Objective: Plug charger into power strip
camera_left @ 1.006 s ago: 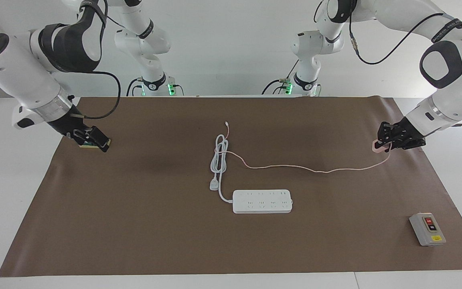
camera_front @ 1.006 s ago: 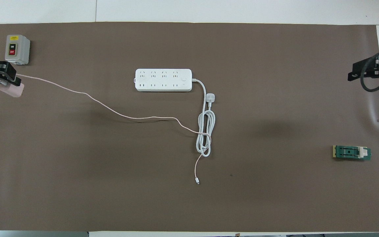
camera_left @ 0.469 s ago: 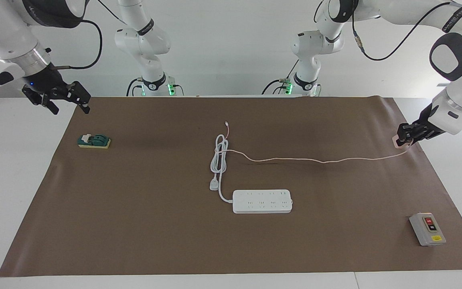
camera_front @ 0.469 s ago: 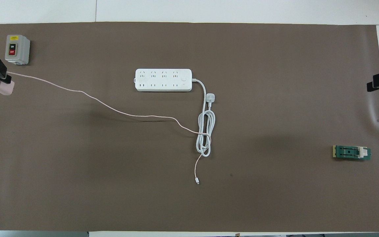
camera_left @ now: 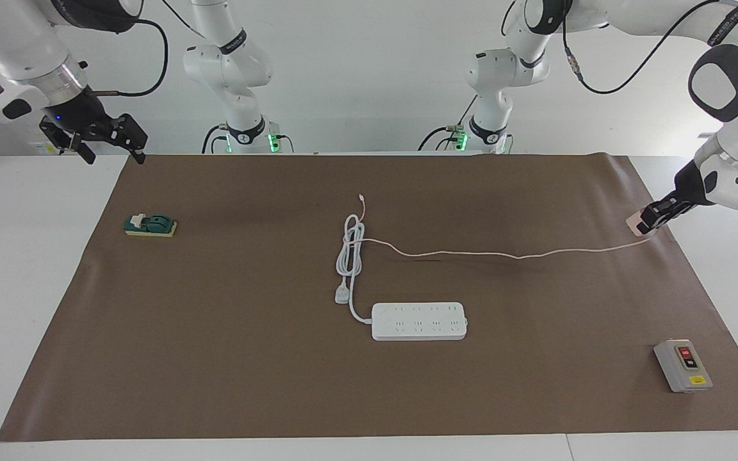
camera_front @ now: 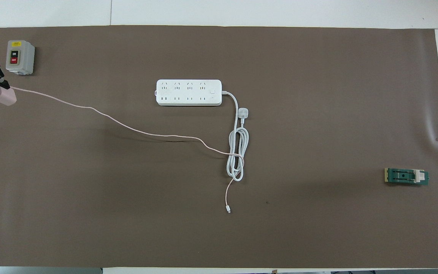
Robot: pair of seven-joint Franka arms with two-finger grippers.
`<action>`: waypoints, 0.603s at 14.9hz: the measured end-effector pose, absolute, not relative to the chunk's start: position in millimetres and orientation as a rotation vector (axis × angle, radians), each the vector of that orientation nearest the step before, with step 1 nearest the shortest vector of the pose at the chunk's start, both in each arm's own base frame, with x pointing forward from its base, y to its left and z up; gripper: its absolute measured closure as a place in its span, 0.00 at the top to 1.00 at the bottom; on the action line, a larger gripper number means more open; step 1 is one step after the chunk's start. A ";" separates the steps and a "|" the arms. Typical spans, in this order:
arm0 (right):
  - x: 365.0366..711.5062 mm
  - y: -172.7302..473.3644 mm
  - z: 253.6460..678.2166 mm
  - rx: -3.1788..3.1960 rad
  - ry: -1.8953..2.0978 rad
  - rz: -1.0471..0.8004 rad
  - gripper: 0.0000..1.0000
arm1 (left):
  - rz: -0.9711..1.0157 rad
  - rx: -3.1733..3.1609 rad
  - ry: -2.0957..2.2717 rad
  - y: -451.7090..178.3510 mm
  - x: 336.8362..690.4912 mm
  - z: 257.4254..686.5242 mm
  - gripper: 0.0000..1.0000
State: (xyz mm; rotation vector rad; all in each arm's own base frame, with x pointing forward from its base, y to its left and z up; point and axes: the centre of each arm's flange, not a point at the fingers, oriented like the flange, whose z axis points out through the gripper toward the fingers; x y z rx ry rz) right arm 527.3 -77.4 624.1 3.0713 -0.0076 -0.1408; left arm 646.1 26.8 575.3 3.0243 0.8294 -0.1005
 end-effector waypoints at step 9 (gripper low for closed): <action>525.9 -70.9 627.9 3.107 -0.016 -0.123 1.00 | -0.066 2.598 1.780 -80.7 670.4 532.1 0.31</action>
